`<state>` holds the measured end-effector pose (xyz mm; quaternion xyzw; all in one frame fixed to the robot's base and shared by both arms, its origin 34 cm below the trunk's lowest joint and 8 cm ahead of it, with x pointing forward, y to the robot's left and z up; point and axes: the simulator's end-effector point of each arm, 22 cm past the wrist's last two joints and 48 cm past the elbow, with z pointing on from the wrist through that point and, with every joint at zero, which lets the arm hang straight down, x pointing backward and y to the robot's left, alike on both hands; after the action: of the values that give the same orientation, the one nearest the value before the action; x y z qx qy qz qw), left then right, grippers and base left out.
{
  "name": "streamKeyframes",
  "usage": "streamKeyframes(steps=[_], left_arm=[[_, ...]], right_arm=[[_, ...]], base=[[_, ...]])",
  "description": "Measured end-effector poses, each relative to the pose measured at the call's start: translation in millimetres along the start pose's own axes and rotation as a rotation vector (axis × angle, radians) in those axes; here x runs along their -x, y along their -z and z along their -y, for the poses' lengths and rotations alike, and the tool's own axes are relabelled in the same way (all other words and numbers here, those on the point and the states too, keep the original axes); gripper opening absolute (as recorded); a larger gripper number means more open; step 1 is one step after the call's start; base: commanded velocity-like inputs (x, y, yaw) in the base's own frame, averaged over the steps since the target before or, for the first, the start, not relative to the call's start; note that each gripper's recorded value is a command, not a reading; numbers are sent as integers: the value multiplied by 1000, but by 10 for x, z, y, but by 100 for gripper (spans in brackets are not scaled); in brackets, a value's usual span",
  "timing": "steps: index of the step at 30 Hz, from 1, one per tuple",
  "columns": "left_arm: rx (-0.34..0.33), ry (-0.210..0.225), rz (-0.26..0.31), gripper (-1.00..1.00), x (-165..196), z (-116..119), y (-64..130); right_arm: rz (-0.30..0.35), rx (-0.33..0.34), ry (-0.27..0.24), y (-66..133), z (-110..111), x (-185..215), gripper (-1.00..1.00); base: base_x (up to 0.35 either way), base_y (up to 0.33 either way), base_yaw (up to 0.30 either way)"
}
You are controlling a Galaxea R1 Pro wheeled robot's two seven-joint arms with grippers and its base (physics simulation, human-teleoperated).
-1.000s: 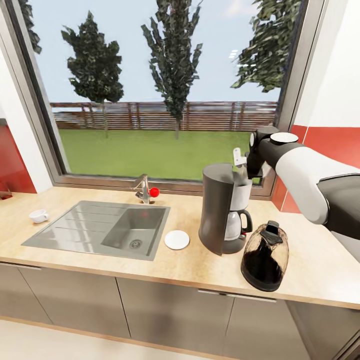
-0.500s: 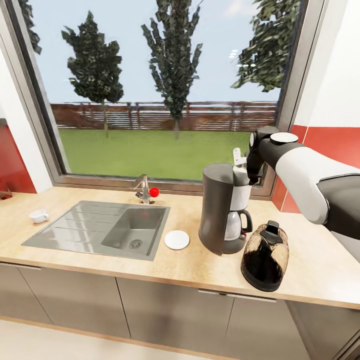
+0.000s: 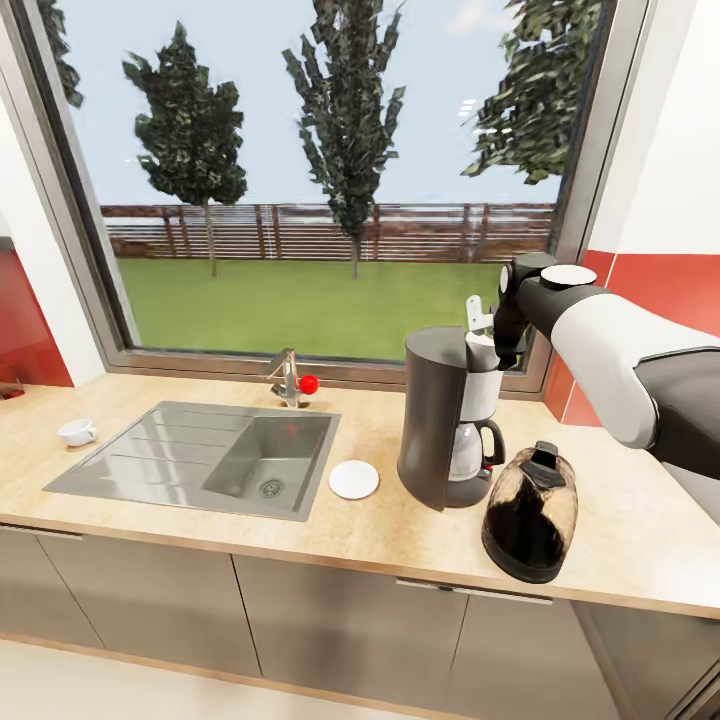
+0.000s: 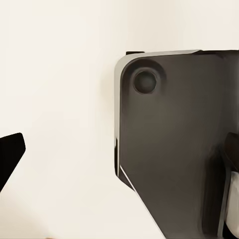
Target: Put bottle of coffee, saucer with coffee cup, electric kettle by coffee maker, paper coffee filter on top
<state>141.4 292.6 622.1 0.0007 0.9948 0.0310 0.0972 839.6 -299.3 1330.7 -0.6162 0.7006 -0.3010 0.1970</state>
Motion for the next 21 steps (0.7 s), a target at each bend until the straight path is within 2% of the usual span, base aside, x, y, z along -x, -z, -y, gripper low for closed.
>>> streamKeyframes(steps=[21], left_arm=[[1, -1, 0, 100, -1, -2, 0]], right_arm=[[-5, -8, 0, 15, 26, -19, 100]], base=[[-25, 0, 0]])
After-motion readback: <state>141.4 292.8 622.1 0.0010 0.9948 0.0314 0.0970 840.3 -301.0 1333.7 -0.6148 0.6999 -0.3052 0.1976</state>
